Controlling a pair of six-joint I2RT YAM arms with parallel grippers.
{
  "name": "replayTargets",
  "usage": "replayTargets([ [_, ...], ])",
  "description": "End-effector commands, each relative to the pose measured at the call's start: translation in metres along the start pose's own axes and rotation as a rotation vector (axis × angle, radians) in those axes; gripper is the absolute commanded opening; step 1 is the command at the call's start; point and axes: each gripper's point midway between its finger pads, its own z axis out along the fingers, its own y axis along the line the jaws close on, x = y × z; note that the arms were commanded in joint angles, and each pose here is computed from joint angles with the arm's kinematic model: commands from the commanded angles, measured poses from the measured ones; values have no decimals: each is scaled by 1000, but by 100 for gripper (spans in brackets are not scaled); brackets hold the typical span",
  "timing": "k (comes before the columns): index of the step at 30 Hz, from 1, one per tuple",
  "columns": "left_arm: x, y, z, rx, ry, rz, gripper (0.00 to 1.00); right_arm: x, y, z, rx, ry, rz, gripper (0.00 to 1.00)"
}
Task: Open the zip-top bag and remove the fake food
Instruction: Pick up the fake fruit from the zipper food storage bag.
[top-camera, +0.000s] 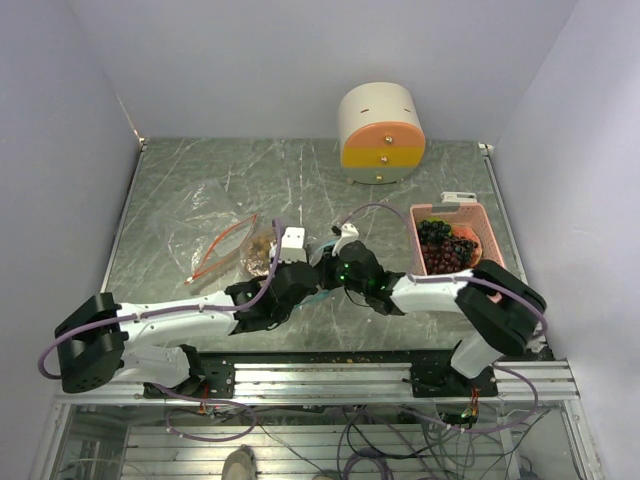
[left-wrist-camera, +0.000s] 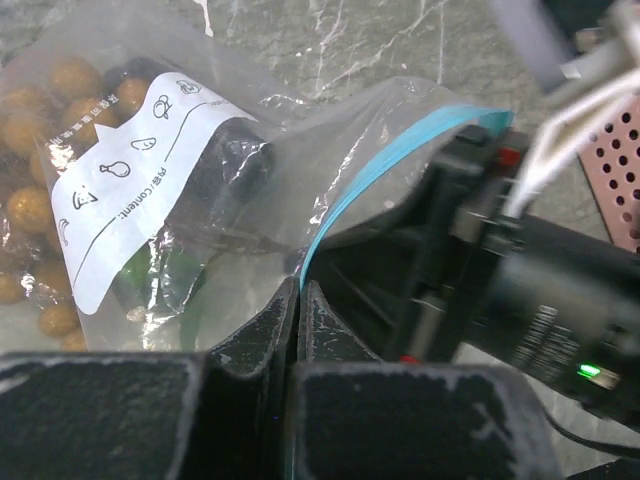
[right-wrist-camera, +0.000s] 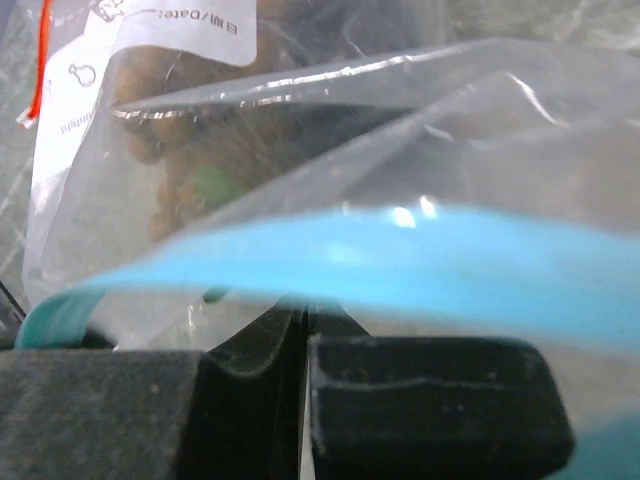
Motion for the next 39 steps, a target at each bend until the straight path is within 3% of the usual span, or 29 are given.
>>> replayTargets([
  [1,-26,-9,-10,41,-48,-20,10,-26,35,24,-129,-81,66,0],
  [6,-30,3,-18,26,-56,-26,30,-28,43,40,-157,-91,92,1],
  [14,-35,56,-37,-90,-137,-75,66,-24,34,60,-140,-76,73,8],
  [16,-35,68,-38,-124,-143,-78,66,-20,32,64,-137,-70,64,10],
  [22,-29,91,-30,-199,-125,-89,66,-12,22,76,-96,-50,7,39],
  [28,-11,102,-11,-209,-53,-102,67,-3,11,85,-62,-26,-85,58],
  [35,12,101,9,-178,35,-100,67,16,7,95,-82,22,-151,63],
  [39,23,104,19,-174,68,-97,65,20,8,98,-97,31,-164,56],
])
